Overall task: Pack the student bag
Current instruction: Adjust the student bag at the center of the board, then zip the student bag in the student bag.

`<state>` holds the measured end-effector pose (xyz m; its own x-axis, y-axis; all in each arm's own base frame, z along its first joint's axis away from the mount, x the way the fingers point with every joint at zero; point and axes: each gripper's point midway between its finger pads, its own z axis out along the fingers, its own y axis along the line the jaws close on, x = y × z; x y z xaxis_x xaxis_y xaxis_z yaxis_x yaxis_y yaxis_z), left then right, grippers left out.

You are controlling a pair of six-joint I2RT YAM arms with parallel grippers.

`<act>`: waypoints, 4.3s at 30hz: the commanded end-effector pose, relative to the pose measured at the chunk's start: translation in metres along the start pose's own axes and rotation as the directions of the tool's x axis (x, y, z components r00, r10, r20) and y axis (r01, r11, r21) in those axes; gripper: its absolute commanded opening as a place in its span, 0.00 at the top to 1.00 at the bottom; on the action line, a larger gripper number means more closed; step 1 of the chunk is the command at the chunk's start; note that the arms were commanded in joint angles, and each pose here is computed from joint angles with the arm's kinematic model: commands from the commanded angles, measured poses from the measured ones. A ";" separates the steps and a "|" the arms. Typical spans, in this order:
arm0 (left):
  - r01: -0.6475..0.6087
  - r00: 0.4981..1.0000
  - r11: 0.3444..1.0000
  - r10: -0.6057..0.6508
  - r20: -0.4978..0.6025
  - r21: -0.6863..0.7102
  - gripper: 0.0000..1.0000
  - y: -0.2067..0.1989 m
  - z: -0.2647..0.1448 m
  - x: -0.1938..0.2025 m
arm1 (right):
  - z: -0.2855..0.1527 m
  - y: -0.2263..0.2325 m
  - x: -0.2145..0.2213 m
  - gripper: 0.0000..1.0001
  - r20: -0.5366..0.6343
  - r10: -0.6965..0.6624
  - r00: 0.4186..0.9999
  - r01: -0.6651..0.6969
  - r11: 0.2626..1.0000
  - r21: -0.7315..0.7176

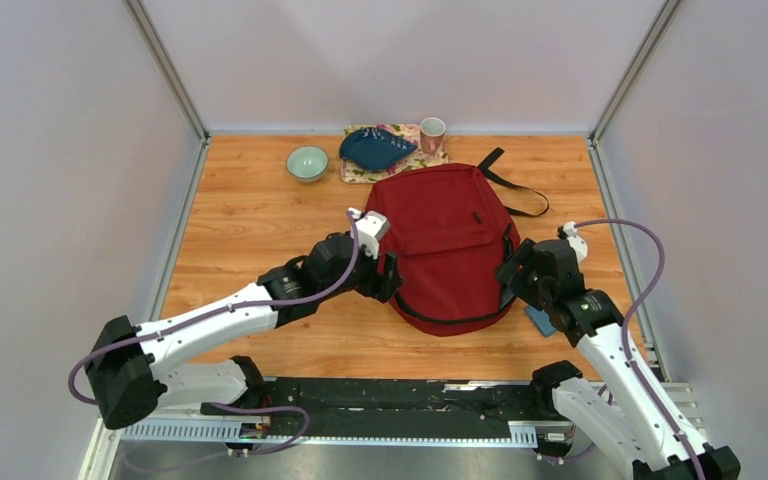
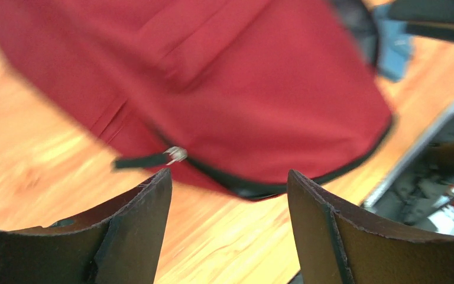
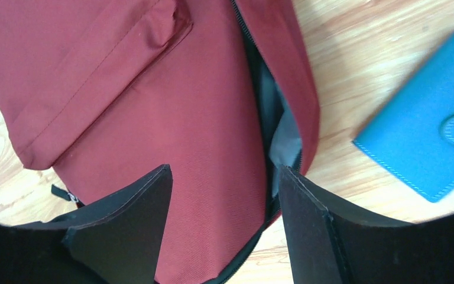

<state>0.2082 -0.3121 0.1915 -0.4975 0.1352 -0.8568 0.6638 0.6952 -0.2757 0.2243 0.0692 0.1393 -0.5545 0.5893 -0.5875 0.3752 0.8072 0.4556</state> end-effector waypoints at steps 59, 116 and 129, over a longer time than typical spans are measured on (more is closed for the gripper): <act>0.655 0.755 0.750 -0.654 0.047 -0.096 0.18 0.206 0.093 0.048 | 0.064 -0.021 -0.047 0.23 -0.124 0.119 0.985 -0.130 0.988 -0.083; 0.772 0.618 0.634 -0.765 0.181 0.045 0.26 0.120 -0.022 0.126 | -0.004 0.095 -0.013 0.29 -0.162 -0.213 0.964 0.156 0.939 -0.305; 0.805 0.581 0.593 -0.796 0.168 0.029 1.00 0.114 -0.022 0.142 | -0.070 0.158 0.131 0.42 -0.240 -0.509 0.827 0.262 0.726 -0.636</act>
<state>0.2183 -0.2035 0.0619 -0.7114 -0.5977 -0.3696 0.0178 0.5104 -0.8597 0.1581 0.2408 0.1666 -0.8659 0.1093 -0.4881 -0.2579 0.7385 0.6230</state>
